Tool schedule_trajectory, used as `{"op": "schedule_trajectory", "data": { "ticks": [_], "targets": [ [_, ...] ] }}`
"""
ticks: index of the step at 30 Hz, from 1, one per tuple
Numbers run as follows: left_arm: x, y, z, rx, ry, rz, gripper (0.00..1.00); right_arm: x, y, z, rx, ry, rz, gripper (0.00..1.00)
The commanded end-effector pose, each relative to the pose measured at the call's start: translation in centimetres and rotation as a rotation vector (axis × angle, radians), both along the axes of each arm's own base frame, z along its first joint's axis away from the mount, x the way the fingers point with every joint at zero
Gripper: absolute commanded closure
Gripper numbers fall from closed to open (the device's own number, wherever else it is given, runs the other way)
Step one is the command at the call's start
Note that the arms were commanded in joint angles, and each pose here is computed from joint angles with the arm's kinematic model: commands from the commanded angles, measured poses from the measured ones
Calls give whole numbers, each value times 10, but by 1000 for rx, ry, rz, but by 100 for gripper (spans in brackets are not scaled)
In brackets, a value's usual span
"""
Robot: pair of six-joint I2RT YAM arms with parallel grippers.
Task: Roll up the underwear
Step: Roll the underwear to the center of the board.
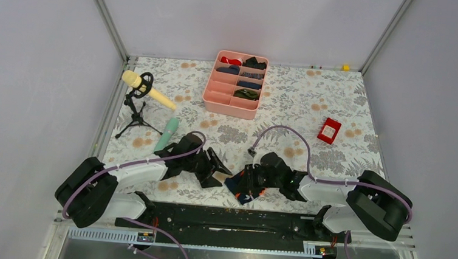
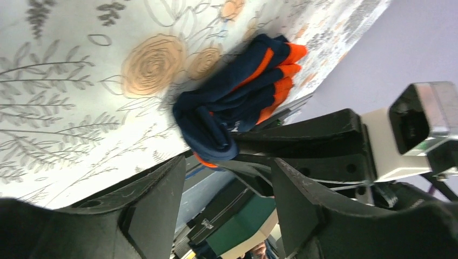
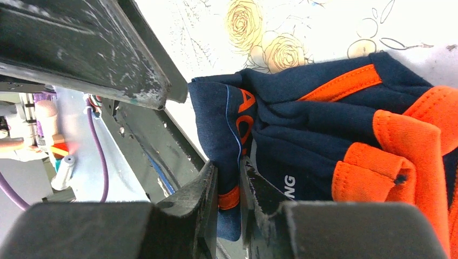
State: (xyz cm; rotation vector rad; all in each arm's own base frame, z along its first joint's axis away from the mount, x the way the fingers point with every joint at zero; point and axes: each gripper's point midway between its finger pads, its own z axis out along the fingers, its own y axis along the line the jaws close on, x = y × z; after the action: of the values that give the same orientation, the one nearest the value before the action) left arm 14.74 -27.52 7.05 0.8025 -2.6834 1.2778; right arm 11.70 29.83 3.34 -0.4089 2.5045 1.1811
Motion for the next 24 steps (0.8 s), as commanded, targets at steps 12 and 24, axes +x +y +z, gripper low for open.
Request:
{"op": "schedule_trajectory", "data": {
  "ticks": [12,24],
  "targets": [
    [-14,-10,-10,52,-6,-77,49,-9,-23,-25,-60,101,-44,100],
    [-1,-21,-24,54,-10,-67,49,-10,-28,-28,-68,99,-52,100]
  ]
}}
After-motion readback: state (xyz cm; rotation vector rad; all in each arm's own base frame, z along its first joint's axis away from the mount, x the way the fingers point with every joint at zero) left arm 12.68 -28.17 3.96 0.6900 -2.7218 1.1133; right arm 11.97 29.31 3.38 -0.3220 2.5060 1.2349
